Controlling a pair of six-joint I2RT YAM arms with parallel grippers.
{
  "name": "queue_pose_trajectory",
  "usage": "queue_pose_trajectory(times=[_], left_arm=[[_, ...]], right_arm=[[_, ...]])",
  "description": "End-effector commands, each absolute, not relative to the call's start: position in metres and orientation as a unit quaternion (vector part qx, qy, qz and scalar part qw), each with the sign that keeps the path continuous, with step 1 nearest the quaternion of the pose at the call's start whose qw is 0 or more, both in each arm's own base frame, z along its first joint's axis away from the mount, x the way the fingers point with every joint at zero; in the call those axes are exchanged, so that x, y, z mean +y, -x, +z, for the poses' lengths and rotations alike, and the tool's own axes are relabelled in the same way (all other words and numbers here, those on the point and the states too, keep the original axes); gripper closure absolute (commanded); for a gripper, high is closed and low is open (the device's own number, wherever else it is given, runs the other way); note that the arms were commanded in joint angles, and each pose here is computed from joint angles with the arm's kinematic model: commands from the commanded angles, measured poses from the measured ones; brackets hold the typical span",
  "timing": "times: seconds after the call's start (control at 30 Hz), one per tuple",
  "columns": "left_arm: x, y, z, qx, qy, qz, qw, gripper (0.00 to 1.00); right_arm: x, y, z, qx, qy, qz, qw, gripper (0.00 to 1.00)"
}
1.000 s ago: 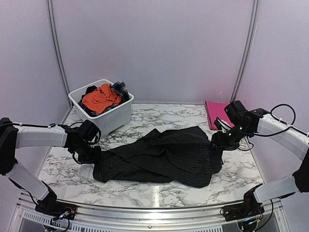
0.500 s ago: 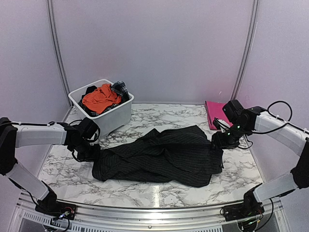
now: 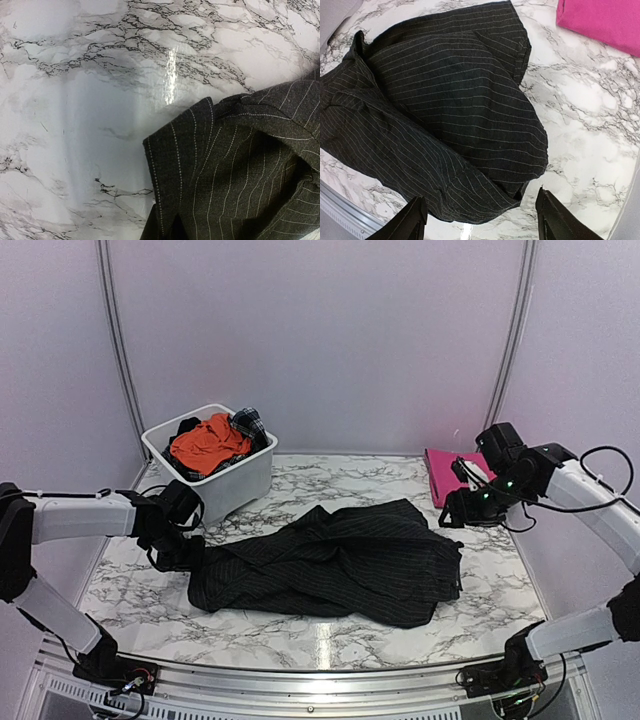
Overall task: Fold and stack the mixed laundry pile
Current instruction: Flatten out the crumpled shirt at the center of the board.
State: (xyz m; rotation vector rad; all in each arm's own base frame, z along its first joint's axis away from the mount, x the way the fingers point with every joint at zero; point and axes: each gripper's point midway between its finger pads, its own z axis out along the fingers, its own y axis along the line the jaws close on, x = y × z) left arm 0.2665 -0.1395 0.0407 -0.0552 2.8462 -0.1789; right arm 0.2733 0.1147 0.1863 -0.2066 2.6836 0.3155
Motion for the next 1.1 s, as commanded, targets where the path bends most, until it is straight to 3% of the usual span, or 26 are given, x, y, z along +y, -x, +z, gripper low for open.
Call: queue_pose_trajectory(times=[0.0,0.23,0.6,0.87,1.0,1.07], left_arm=[[-0.134,-0.269,0.044,0.989,0.014,-0.049,0.140,1.00],[-0.135,-0.271,0.044,0.989,0.016,-0.050,0.138,1.00],[-0.133,-0.274,0.042,0.989,0.019,-0.046,0.137,1.00],[-0.133,-0.273,0.039,0.990,0.019,-0.046,0.131,1.00],[-0.132,-0.274,0.039,0.990,0.019,-0.044,0.131,1.00],[-0.132,-0.274,0.039,0.990,0.019,-0.044,0.130,1.00]], right_arm=[[0.131,-0.288,0.177,0.962,0.098,0.144,0.209,0.33],[0.144,-0.292,0.140,0.965,0.113,0.166,0.170,0.37],[0.144,-0.250,0.111,0.971,0.102,0.194,0.097,0.51],[0.139,-0.241,0.140,0.969,0.085,0.197,0.124,0.78],[0.132,-0.239,0.154,0.970,0.081,0.185,0.136,1.00],[0.130,-0.237,0.156,0.970,0.080,0.182,0.139,1.00]])
